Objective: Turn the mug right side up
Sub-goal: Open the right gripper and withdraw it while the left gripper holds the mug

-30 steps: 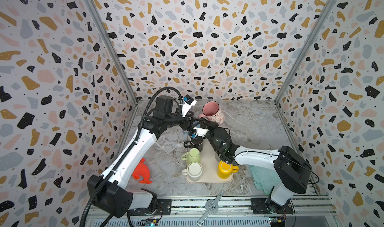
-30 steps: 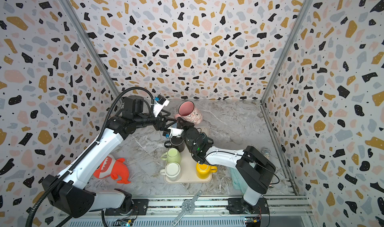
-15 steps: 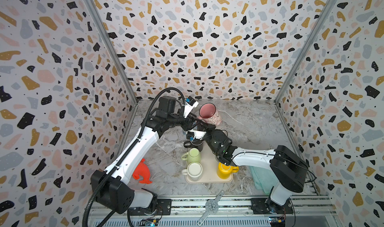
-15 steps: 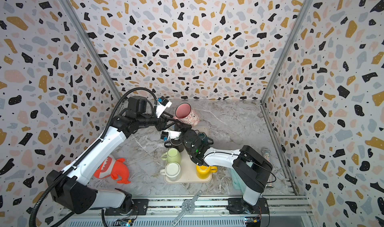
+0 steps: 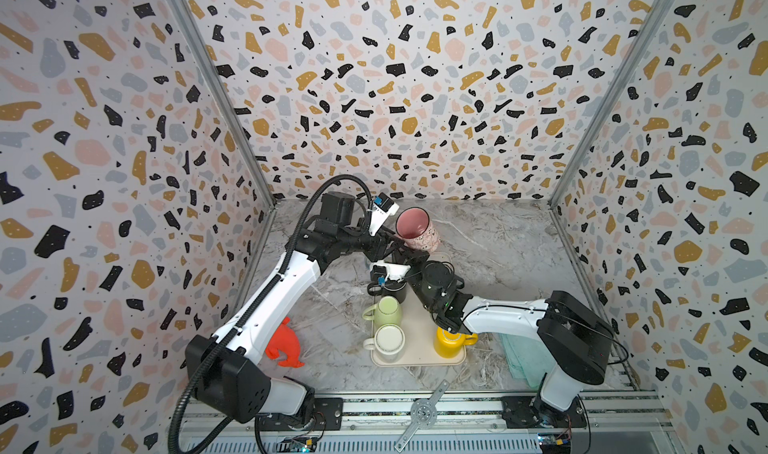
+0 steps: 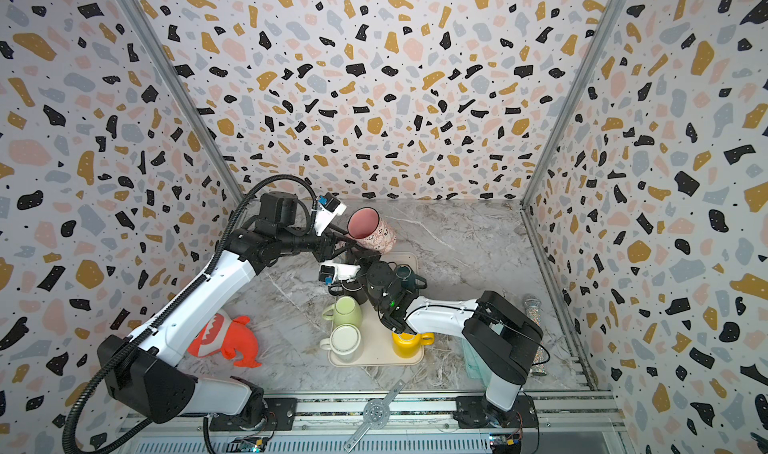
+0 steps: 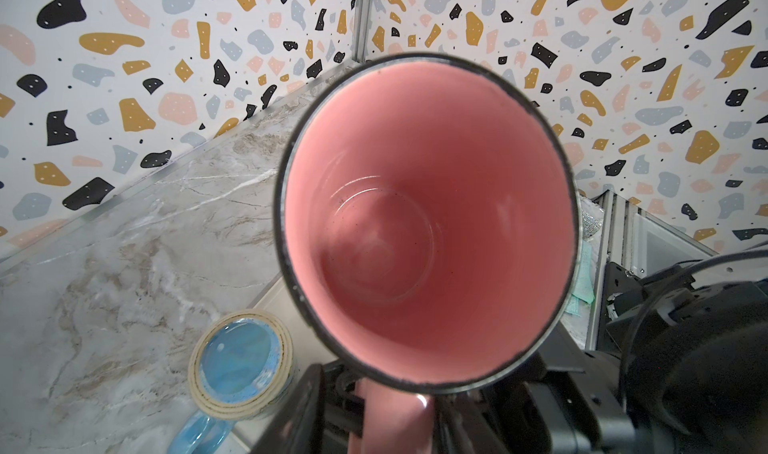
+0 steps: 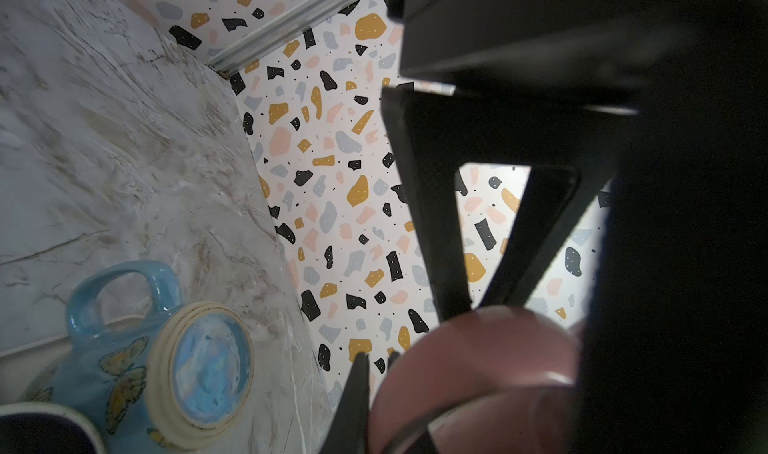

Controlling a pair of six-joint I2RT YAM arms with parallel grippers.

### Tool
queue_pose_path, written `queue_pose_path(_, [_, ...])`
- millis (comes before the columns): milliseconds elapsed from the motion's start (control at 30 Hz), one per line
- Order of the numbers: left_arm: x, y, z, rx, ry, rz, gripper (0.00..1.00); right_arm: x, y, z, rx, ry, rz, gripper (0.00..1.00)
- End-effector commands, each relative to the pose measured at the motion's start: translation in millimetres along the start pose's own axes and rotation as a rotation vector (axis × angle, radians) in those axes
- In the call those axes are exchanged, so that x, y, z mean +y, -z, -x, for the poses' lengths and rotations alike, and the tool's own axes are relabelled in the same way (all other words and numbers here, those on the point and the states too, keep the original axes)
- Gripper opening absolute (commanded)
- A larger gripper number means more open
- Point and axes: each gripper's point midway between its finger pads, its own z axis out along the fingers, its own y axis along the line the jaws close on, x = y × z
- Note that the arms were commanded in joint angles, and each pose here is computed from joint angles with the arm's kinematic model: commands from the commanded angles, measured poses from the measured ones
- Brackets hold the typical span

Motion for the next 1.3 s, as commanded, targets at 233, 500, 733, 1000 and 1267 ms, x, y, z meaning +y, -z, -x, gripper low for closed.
queue_pose_path(233, [-4.2,-4.5,-2.6,0.015,0.002,-0.025,0.01,-61.4,8.1,26.8,-0.091,-0.077,-0.19,0.0])
queue_pose_path(500, [1.4,-5.9,-1.4,0.007,0.025,0.001,0.0,-64.5,8.5,23.9,-0.074,-0.082,-0.209,0.0])
queue_pose_path(733, [4.3,-5.0,8.6,-0.027,0.025,0.016,0.0,-67.7,9.0,12.6,-0.015,-0.066,-0.252,0.18])
queue_pose_path(1000, [12.7,-2.5,17.1,-0.055,0.025,0.069,0.0,-67.1,12.4,2.4,0.03,-0.06,-0.267,0.34])
queue_pose_path(1267, [28.4,0.1,29.4,-0.08,0.017,0.153,0.0,-76.8,23.3,-10.2,0.094,-0.074,-0.293,0.37])
